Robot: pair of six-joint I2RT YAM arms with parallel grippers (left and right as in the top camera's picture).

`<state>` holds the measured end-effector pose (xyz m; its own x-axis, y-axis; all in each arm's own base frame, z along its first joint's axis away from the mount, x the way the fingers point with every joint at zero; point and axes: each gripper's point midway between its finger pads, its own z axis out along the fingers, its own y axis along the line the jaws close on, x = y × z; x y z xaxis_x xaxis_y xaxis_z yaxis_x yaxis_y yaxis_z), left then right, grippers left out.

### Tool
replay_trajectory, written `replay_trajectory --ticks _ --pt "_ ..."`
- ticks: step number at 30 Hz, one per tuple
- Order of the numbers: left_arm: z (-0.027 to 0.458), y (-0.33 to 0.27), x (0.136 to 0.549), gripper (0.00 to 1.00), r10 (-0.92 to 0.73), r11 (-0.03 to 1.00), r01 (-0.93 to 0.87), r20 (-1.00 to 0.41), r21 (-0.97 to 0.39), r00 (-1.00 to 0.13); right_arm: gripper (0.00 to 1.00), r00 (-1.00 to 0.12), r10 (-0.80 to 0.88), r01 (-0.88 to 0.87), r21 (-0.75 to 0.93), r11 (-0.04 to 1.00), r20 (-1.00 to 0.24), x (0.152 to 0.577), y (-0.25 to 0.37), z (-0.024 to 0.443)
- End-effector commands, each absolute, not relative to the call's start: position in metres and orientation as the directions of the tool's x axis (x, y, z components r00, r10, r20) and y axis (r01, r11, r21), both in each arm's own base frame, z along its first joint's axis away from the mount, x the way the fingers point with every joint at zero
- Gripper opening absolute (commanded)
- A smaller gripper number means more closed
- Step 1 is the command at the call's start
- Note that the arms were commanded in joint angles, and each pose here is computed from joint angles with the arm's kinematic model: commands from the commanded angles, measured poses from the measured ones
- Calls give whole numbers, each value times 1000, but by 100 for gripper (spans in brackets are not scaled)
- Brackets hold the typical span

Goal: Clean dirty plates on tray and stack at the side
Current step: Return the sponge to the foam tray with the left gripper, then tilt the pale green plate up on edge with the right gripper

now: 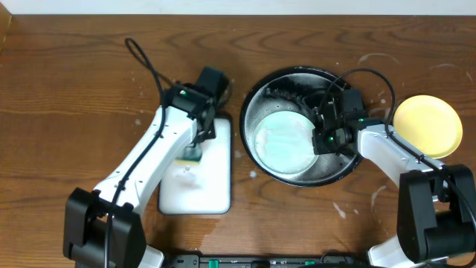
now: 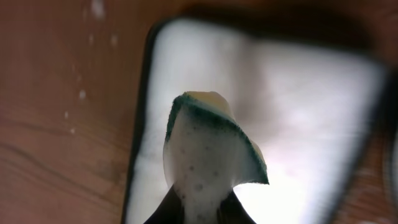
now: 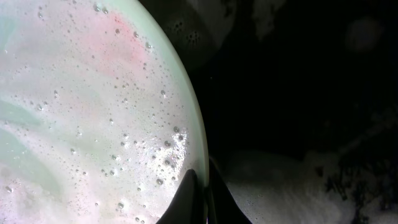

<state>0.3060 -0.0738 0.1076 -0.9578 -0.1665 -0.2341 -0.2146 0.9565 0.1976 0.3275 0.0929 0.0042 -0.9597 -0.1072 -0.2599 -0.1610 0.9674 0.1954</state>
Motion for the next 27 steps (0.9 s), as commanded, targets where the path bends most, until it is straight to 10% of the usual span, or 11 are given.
replay_trajectory --ticks 1,6,18,27 --pt "86 -65 294 9 -176 957 -210 -174 198 -969 1 -957 -138 -185 172 967 -256 320 89 11" --pt "66 -65 289 17 -187 960 -215 -160 177 -969 1 -922 -133 -185 110 977 -364 327 85 55" --pt "63 -73 289 80 -192 968 -213 -150 133 -970 1 -820 -169 -103 -151 983 -547 317 55 134" --pt "63 -73 289 81 -192 968 -213 -150 132 -970 1 -695 -272 -100 -284 953 -665 320 57 182"
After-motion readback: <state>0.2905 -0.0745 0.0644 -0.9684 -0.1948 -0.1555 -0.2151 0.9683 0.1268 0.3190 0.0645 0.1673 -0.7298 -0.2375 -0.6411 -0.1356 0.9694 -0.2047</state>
